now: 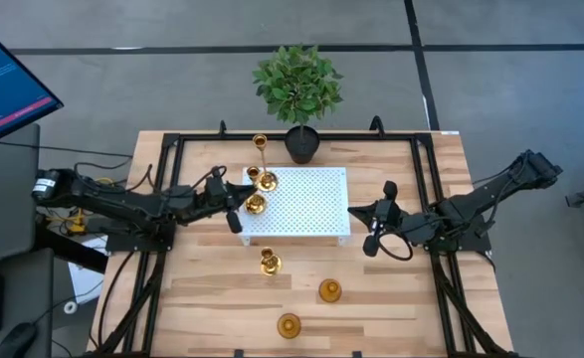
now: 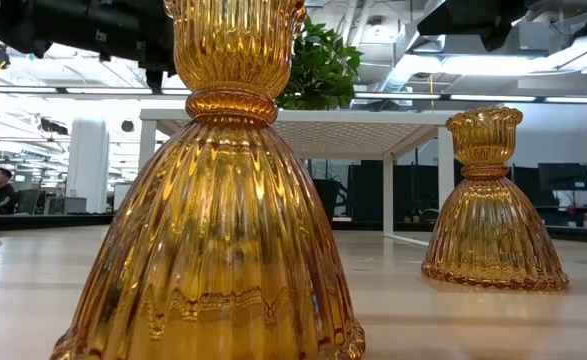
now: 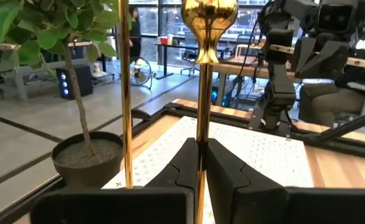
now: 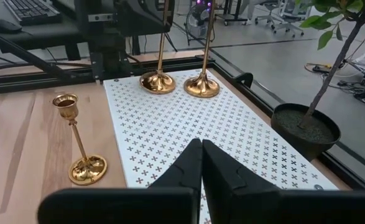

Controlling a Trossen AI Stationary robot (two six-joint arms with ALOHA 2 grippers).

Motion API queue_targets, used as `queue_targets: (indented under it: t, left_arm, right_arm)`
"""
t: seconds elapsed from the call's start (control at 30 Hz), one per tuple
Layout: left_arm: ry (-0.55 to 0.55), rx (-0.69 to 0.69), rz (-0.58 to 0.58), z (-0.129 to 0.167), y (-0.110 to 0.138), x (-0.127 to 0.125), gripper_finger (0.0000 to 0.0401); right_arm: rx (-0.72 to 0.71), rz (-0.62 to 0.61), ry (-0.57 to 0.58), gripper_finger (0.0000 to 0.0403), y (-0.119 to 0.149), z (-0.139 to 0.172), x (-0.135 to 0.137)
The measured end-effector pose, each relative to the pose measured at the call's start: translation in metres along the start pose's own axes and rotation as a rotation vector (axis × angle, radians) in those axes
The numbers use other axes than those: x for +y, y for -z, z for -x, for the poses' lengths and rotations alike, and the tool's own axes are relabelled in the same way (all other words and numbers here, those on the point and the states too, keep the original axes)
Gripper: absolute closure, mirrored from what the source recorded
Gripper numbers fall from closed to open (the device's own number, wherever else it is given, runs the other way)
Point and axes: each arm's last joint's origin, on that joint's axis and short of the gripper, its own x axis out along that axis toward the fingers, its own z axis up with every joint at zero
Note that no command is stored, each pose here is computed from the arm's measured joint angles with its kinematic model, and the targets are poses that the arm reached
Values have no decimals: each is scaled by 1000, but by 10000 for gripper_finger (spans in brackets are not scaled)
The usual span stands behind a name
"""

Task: Pick & Place candle stick holders
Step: Put the top gold candle holder on the shelf

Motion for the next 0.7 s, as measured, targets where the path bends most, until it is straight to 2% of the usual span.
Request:
queue_targets:
  t: [0.13,0.4,0.7]
  left_arm:
    - [-1,6,27,1,4,1,386]
    - [-3,45,31,2,10,1,327]
    - [0,-11,11,6,0,3,305]
  right_arm:
    - [0,0,0,402,0,0,0]
    - [1,0,-2,403,0,0,0]
    - [15,5,-35,403,1,0,1]
